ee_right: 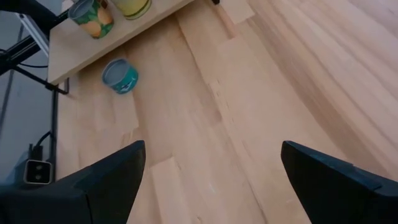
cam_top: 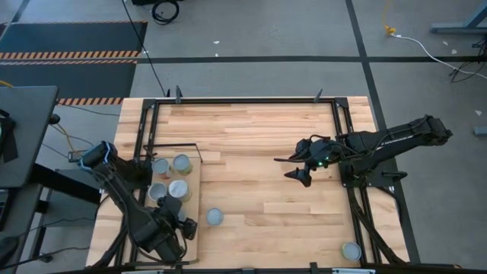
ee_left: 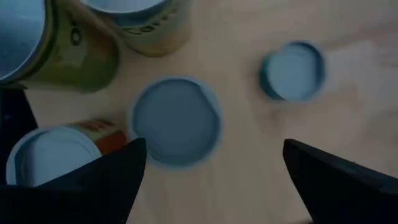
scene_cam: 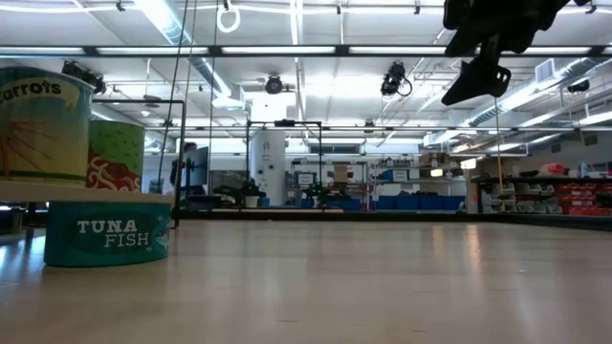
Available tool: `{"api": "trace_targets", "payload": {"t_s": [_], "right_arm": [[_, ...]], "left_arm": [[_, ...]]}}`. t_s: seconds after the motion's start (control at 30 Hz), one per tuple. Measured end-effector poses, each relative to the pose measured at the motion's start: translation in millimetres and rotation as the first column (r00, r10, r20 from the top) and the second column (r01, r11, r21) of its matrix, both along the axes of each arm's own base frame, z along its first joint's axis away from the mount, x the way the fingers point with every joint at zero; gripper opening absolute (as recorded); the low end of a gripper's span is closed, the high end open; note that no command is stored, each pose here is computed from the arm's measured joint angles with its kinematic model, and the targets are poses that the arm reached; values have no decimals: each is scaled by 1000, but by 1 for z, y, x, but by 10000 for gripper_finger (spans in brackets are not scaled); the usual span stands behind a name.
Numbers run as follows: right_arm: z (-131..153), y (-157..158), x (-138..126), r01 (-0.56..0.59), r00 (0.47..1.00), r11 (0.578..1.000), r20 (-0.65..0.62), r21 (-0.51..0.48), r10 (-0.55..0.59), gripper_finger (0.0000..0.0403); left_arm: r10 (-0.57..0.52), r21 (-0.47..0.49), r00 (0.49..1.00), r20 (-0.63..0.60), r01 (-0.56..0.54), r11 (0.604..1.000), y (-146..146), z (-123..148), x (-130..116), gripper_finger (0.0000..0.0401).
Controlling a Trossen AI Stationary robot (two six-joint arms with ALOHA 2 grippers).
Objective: Pick and place cans onto a shelf
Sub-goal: Put the blue can on the shelf
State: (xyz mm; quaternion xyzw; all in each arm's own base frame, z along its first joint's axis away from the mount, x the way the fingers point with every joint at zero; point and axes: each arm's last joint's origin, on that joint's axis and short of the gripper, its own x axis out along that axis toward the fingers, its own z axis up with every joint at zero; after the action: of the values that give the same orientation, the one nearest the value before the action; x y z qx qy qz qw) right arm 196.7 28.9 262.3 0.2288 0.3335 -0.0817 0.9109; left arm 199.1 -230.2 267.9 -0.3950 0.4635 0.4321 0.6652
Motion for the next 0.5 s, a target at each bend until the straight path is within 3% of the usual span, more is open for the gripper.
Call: {"api": "trace_targets", "payload": {"t_s": [0.1,0.2,0.33,0.43,0.5], "right_arm": [[0,1,0,-7,1000,1000,-2,22,7,378],[0,2,0,-49,999,998,-6,41,49,369],[0,5,-1,-117,993,993,-5,17,117,356],[1,10,-1,-148,989,989,7,0,148,349],[3,16,-1,-152,988,988,22,-13,152,348]], "left_arm": [[-113,3,991,69,113,994,-4,21,5,382],[-314,121,927,207,295,948,-9,42,15,382],[-585,273,776,237,524,807,-10,58,36,380],[-716,191,658,235,691,698,-1,66,58,367],[-750,130,605,267,749,650,7,75,69,351]]}}
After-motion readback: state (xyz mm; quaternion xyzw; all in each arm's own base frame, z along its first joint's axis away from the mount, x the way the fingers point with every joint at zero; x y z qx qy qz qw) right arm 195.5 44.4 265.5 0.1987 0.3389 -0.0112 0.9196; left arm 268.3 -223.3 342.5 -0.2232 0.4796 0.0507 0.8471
